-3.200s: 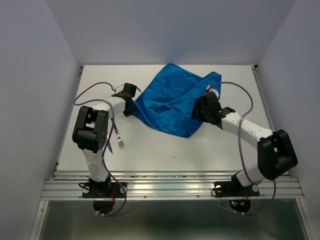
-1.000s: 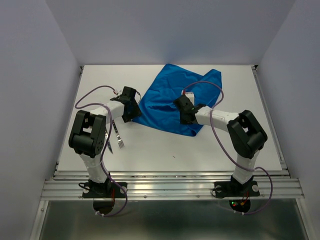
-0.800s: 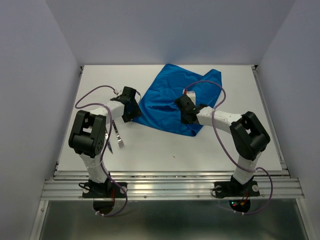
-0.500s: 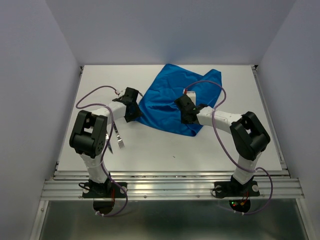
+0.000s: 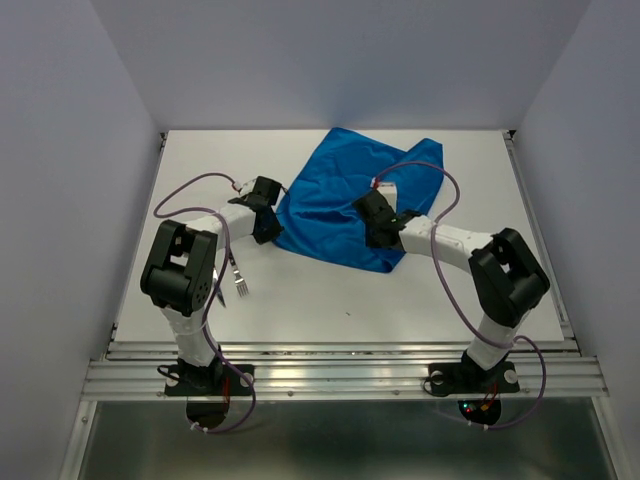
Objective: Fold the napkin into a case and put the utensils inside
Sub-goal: Flatten out the crumpled napkin at the center of the board.
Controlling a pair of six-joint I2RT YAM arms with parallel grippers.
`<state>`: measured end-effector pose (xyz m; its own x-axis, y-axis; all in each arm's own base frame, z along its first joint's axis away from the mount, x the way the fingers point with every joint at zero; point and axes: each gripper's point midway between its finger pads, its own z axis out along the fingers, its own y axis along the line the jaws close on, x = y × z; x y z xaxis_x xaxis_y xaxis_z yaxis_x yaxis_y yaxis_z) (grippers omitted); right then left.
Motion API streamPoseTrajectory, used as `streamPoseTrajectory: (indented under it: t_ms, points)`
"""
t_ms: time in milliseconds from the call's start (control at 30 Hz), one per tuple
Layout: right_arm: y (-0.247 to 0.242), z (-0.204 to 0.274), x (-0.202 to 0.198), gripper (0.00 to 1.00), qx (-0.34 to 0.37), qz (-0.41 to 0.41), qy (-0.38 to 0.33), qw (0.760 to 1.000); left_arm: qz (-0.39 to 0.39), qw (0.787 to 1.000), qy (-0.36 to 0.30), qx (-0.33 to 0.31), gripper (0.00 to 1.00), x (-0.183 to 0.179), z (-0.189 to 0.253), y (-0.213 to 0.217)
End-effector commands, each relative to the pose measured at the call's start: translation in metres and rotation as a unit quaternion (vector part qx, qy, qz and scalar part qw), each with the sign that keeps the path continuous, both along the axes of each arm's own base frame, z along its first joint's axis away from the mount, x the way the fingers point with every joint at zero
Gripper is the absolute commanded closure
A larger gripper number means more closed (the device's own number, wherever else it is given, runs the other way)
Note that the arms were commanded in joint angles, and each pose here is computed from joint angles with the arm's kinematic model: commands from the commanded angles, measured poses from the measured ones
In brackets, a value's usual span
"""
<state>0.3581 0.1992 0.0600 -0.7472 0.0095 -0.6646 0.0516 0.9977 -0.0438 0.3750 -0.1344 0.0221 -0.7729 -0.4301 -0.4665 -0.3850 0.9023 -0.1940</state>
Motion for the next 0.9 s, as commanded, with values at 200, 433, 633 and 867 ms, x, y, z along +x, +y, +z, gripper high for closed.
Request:
streamPoseTrajectory:
  t_ms: [200,433,633,867]
  points:
    - [-0.053,0.074,0.006,0.99,0.047,-0.1,-0.109,0.988,-0.011,0.997,-0.072,0.0,1.0,0.018,0.079,0.0]
    - [-0.098,0.152,-0.005,0.99,0.091,-0.173,-0.216,0.957,-0.023,0.99,-0.135,-0.017,1.0,0.028,0.141,-0.004]
    - [-0.116,0.207,-0.019,0.99,0.122,-0.196,-0.281,0.932,-0.038,0.981,-0.187,-0.033,1.0,0.029,0.19,-0.007]
    - [-0.145,0.303,-0.038,0.99,0.14,-0.218,-0.374,0.89,-0.072,0.959,-0.27,-0.041,1.0,0.029,0.271,-0.009]
